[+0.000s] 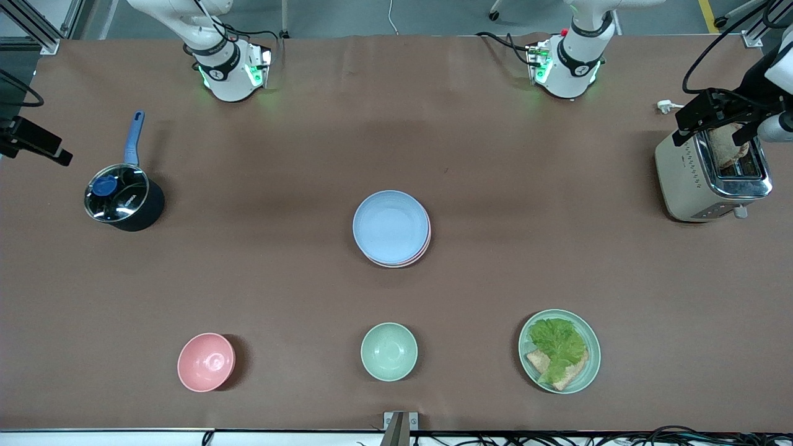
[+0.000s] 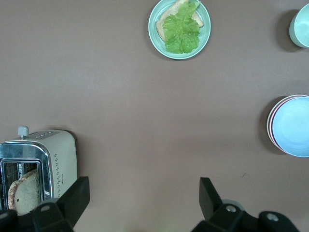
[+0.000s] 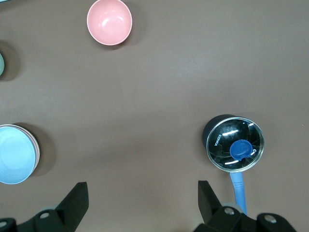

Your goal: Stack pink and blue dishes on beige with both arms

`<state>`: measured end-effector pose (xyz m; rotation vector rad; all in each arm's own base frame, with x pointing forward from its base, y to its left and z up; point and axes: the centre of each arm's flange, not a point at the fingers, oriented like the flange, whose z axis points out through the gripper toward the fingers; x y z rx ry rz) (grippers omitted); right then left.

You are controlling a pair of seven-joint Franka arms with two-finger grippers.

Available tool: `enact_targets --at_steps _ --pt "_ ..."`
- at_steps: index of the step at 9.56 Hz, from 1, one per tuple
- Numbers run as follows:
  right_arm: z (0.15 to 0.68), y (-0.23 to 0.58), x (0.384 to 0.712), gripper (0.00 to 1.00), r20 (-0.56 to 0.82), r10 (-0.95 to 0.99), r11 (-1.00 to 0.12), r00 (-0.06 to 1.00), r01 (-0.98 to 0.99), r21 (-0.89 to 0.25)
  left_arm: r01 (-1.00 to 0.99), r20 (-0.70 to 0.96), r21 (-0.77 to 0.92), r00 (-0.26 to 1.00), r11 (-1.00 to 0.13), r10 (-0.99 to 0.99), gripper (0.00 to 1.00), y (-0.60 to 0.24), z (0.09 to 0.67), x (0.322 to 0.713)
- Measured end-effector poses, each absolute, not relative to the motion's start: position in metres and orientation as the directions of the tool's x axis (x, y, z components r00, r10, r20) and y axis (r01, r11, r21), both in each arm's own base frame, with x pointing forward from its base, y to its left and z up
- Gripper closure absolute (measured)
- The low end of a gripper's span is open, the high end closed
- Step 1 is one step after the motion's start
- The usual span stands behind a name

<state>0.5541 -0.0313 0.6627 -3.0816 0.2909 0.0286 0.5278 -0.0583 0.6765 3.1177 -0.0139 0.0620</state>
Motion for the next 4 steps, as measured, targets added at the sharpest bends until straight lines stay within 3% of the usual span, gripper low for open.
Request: enact_targets --at_steps 4 --pt "0.6547 -0.0298 0.5583 0.0 -0.021 -0.182 -0.982 0.983 -0.183 -0.045 -0.008 0.04 0.023 0.999 -1.0 -0.007 0.0 -0.0578 0.6765 0.5279"
